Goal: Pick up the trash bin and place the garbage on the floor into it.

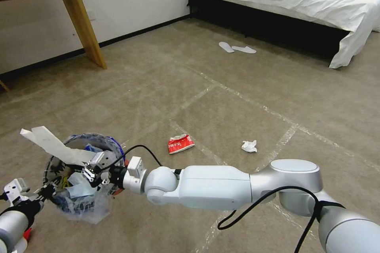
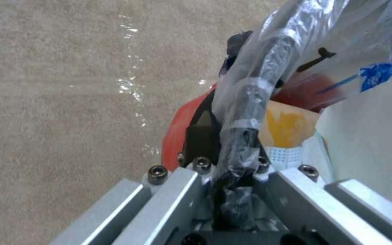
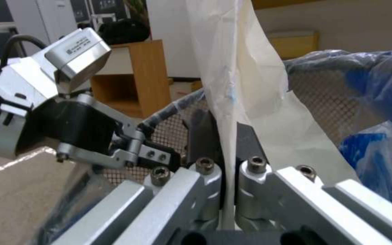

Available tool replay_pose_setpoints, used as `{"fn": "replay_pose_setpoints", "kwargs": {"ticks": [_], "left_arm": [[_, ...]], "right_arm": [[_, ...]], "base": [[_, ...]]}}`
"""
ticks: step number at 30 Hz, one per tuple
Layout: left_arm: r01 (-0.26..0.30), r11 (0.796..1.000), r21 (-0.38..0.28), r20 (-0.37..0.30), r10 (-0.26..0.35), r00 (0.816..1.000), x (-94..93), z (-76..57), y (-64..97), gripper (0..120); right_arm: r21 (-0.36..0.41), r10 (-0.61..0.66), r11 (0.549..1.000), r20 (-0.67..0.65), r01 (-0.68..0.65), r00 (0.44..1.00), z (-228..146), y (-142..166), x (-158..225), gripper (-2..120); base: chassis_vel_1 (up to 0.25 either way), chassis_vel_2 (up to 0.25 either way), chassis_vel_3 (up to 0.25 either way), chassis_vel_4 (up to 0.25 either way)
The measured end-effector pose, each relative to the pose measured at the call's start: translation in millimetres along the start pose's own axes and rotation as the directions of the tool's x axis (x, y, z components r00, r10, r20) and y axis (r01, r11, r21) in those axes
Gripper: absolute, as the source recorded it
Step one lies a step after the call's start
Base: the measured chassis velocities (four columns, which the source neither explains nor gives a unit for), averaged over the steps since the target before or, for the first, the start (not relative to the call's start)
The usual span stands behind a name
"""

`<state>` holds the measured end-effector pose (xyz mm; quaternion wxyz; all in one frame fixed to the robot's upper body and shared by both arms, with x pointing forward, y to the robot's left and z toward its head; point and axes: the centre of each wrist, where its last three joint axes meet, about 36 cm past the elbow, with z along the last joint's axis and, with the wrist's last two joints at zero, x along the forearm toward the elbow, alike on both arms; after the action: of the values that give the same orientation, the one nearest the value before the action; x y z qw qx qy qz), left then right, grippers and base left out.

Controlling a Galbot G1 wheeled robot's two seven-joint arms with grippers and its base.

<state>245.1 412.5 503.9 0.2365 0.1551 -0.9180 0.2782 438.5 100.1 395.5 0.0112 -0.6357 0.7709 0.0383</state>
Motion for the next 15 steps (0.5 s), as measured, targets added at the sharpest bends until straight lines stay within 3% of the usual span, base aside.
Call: {"fn": "replay_pose_setpoints", "kwargs": {"ticks": [6,11,15], "left_arm": [[0.001,1.000,0.002,0.001,-0.001,1.000,-1.8,-0.7,1.1,0],[0.003,1.000,0.011,-0.003,-0.003,1.000,-8.1,-0.4,4.1,0],[0.008,1.000,0.014,-0.006,-0.007,1.000,-10.8,0.1,5.8,0]], "right_arm": [[0.004,-0.004,1.000,-0.008,0.004,1.000,-1.2,0.2,2.2,2],[-0.006,-0.010,1.000,-0.013,0.010,1.000,-15.5,1.5,9.7,27],[-0.008,-0.011,1.000,-0.008,0.011,1.000,-21.8,1.7,12.8,36]], "base": [[0.000,0.000,0.000,0.000],[0.000,0.000,0.000,0.000],[0.000,0.000,0.000,0.000]]}}
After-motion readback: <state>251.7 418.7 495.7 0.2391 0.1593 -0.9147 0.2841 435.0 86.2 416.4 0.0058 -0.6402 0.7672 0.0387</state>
